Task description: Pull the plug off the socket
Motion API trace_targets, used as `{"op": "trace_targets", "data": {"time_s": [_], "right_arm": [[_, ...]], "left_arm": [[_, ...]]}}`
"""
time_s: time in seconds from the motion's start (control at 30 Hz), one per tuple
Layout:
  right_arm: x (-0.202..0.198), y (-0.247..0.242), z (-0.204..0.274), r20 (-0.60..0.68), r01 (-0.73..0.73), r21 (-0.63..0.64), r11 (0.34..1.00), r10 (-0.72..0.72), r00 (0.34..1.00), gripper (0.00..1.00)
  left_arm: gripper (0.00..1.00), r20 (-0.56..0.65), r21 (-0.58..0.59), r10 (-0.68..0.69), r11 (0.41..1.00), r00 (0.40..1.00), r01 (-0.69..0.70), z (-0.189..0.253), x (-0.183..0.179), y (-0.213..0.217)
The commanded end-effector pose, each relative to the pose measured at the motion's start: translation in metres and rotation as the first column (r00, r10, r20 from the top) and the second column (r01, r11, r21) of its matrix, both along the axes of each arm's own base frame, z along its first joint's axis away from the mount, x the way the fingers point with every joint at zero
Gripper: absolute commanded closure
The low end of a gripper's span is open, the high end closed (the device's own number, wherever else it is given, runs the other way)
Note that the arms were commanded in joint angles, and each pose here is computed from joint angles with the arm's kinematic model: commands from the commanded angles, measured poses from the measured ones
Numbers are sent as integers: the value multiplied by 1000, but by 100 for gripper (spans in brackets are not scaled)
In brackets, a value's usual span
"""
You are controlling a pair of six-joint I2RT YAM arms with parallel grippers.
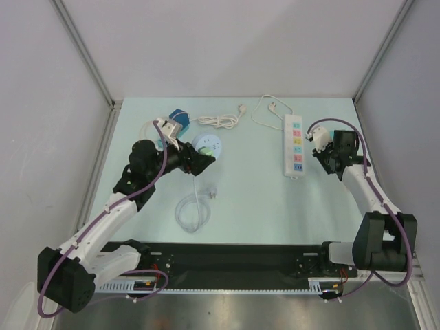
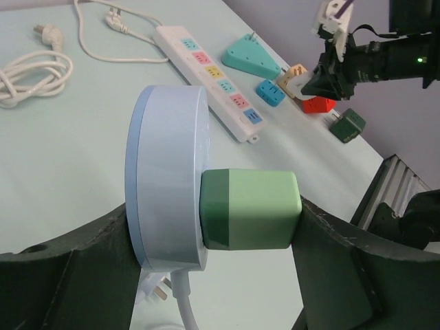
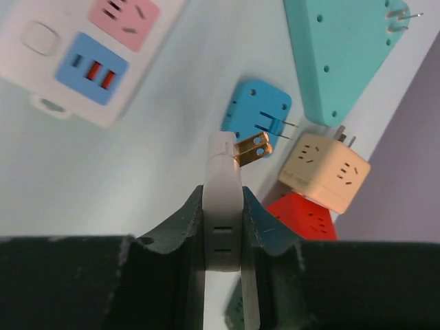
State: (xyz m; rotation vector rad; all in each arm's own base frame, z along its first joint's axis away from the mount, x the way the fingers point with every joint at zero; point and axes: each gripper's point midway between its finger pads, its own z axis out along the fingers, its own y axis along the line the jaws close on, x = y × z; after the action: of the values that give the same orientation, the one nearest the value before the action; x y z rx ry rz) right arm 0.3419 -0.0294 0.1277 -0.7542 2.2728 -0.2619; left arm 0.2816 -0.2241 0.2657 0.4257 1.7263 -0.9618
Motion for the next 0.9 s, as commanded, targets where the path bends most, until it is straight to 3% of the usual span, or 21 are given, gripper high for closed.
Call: {"op": "trace_targets", "data": {"time_s": [0.0,0.17,0.5,0.67,0.87], "right_arm": [[11,-28,-11,-7,-1,-164,986,0,1000,93],[9,-45,-38,-31,4,-263,965,-12,999,89],[0,-61,-71,-68,13,-356,934,-40,997,65],[-4,-57,-84,-109,3,-336,942,-42,993,58],[-10,-40,-71,-115,-19,-238,971,-9,993,37]], "left_arm": [[100,97,-11,-39,999,995,40,24,-8,2],[100,75,-13,-80,997,994,81,19,-9,0],[100,24,-81,-182,980,983,183,20,-16,-7],[100,27,-82,-199,976,980,200,20,-19,-8],[100,23,-91,-234,968,972,235,20,-23,-11]]}}
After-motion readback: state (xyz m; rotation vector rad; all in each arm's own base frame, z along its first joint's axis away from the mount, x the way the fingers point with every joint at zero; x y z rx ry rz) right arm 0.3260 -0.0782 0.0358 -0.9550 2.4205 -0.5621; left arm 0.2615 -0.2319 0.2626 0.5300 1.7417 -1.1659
